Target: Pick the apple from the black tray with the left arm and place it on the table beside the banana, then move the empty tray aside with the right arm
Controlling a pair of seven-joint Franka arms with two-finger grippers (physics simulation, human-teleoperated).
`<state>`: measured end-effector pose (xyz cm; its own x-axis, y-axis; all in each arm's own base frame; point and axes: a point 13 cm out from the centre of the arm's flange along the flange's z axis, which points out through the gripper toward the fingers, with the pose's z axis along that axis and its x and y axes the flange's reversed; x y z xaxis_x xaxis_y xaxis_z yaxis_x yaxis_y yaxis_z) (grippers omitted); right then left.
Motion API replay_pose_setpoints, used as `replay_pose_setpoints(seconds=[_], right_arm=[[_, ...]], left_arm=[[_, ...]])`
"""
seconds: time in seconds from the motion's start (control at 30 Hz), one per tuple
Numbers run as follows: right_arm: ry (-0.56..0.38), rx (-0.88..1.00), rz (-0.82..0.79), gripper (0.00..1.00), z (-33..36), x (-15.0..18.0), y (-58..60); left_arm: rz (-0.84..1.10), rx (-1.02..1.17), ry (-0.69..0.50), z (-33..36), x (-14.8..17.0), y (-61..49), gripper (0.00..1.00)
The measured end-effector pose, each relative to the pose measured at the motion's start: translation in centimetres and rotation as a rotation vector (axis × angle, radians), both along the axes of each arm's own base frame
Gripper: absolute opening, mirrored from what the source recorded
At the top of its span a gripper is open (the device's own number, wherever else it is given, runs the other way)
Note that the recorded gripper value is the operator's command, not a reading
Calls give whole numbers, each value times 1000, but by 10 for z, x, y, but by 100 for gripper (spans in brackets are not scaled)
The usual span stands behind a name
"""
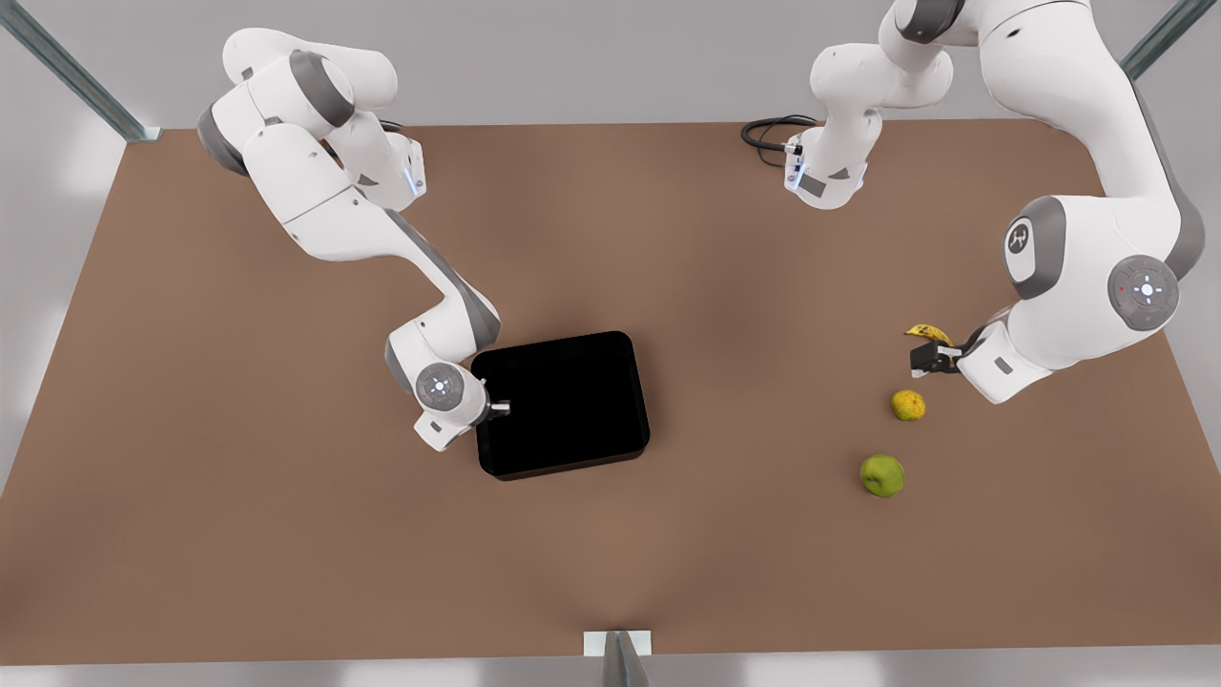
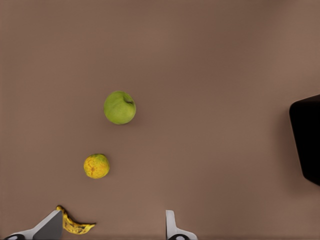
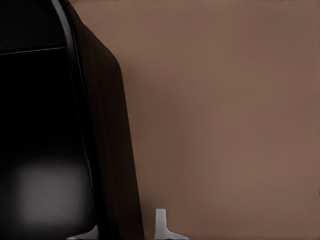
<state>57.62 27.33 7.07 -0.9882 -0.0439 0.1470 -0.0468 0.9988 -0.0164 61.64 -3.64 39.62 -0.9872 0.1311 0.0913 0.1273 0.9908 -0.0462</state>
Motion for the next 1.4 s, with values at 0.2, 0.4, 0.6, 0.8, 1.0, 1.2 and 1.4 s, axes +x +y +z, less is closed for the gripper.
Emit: replay_pose_setpoints(seconds=[0.2,0.4,0.6,0.8,1.0,1.2,1.4], right_arm=[[-2,6,-2,18,2,2,1],[-4,13,2,13,4,2,3],[-17,20,13,10,16,4,8],[-42,13,24,8,69,4,15],[-23,-6,7,7,118,-2,3],[5,-36,-64,6,184,12,-55],[71,-77,-94,5,212,19,-126]], left_arm=[[6,1,1,0,0,0,100],[9,3,3,-1,0,-1,100],[12,4,8,-4,0,0,100],[14,4,9,-4,-1,-1,100],[16,4,9,-4,-1,0,100],[18,5,10,-5,-1,0,100],[18,5,11,-5,-1,0,100]])
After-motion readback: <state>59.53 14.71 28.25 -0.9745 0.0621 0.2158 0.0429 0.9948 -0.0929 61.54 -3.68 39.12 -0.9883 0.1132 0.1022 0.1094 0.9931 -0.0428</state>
